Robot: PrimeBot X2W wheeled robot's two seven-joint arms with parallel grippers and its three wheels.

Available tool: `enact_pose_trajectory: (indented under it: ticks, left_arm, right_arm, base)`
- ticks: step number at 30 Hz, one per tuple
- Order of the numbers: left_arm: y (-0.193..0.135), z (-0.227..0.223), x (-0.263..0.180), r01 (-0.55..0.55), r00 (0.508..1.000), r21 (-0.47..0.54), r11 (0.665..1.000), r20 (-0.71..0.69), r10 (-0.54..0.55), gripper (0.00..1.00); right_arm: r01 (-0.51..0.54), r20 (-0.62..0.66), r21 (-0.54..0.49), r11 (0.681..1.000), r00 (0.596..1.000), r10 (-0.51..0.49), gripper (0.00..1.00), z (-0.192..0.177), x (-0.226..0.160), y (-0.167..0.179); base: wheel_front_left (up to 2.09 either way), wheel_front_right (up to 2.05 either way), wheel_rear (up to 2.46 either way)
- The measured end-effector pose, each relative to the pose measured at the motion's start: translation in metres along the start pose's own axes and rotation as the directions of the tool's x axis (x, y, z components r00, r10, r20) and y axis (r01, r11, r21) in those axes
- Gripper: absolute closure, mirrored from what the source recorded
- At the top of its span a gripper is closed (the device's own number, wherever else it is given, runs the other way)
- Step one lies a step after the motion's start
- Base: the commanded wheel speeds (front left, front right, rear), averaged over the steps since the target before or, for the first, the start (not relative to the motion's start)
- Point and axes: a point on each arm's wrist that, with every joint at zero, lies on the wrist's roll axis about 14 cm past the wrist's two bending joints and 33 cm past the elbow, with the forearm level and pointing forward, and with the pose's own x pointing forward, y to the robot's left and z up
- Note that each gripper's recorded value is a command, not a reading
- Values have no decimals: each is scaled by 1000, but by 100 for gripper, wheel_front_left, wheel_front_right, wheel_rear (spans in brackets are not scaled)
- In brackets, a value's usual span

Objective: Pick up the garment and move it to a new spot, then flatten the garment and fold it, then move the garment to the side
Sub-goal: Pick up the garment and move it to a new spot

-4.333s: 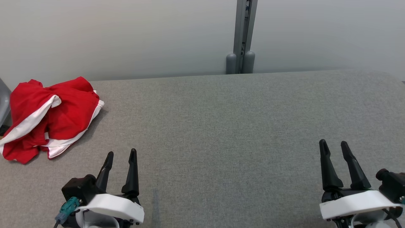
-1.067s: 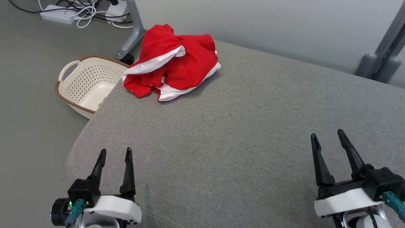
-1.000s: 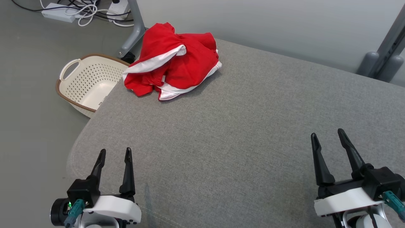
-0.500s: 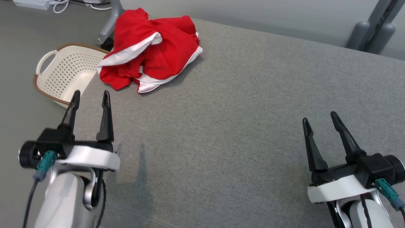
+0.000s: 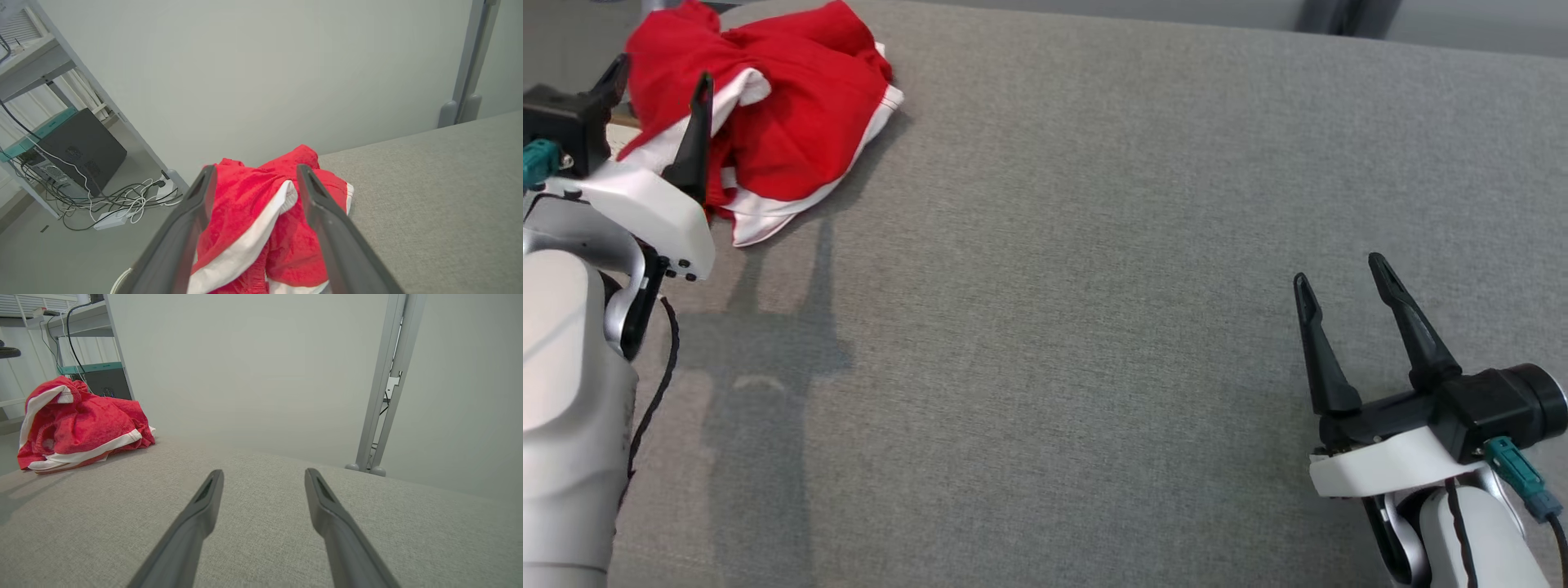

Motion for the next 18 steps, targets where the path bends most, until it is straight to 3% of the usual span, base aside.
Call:
enact_pose_trajectory:
  ticks: [6,11,16,17,18]
  left_arm:
    - [-22,-42,33,67,979,11,998,-195,-64,0]
    - [-19,-83,50,70,943,38,997,-327,-54,0]
    - [-16,-99,60,57,934,55,997,-356,-34,0]
    - [-16,-101,61,56,932,54,997,-361,-33,10]
    - [-16,-101,62,53,933,52,997,-359,-31,53]
  right_arm:
    - [58,-30,-17,998,998,-58,0,-15,-2,-25]
    - [90,-49,-27,996,995,-91,0,-26,-2,-40]
    - [116,-61,-32,993,991,-118,0,-32,-4,-51]
    - [120,-63,-32,992,991,-122,0,-33,-5,-52]
    - [122,-64,-33,992,990,-124,0,-34,-5,-53]
  base:
    - [0,0,0]
    - [0,0,0]
    - [0,0,0]
    - [0,0,0]
    - [0,0,0]
